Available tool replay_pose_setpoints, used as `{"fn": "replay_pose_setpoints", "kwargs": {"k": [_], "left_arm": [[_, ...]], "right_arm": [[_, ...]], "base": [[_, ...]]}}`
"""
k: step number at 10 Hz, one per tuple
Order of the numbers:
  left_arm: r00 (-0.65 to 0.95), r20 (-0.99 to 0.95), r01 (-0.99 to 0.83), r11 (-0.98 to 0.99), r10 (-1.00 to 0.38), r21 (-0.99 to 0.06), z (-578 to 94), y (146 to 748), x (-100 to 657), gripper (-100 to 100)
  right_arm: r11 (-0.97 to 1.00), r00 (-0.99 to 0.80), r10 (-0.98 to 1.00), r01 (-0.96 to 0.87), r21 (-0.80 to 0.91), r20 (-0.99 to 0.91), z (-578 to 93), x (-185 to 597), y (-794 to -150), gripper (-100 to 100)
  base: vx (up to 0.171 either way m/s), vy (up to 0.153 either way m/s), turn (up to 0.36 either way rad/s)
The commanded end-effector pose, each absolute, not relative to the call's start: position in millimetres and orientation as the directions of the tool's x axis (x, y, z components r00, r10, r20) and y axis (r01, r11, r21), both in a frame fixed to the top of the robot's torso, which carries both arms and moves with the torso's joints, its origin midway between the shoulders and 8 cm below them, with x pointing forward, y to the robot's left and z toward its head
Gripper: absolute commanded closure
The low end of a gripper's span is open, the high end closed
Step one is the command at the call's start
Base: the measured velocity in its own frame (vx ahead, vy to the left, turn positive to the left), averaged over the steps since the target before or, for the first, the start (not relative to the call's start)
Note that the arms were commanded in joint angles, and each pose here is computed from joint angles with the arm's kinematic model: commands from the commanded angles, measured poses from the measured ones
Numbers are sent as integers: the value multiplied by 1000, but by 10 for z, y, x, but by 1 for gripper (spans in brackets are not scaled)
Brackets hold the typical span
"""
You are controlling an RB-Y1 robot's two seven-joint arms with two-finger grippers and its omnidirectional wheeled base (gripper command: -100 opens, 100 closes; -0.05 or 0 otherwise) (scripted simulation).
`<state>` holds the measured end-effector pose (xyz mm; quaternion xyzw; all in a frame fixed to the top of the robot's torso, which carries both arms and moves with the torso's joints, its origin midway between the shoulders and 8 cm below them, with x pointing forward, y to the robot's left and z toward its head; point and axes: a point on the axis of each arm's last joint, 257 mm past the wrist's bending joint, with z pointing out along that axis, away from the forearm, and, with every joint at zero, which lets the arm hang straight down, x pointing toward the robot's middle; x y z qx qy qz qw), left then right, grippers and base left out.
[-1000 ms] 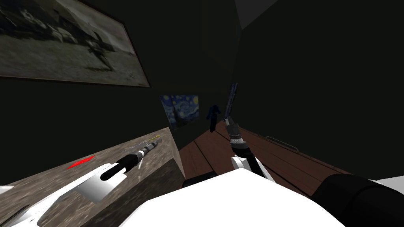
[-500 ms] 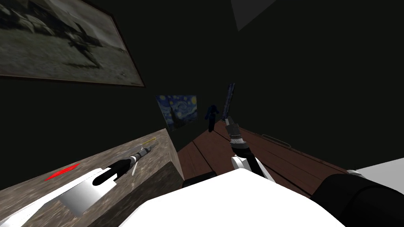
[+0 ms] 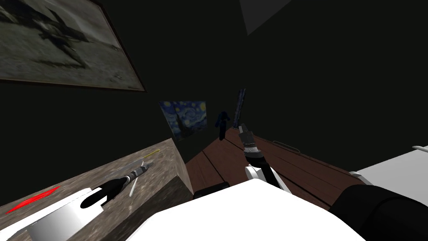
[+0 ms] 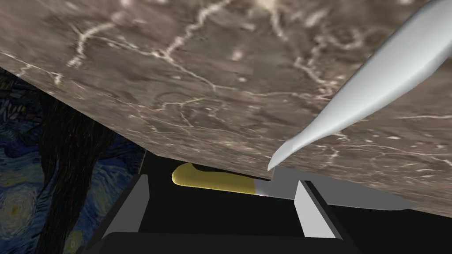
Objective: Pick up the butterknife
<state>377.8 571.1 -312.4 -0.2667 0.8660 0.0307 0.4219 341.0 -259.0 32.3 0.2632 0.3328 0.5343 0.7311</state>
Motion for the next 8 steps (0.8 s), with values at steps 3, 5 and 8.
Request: {"fn": "replay_pose_setpoints", "kwargs": {"k": [3,5,8], "left_arm": [[-562,-708,-576,817,-427,-36,-3357,6229,3228,-100],[-560,-710,-570,820,-426,-42,-3347,6208,3266,-100],[-532,-707,-626,778,-467,-42,-3416,6421,3132,-100]], "right_arm": [[290,208,956,-606,740,-205,323,3409,-2590,0],[290,208,956,-606,740,-205,323,3410,-2590,0],[290,207,956,-606,740,-205,324,3410,-2590,0]], "base": [[39,-21,-107],[16,-11,-24],[-54,9,-220]]}}
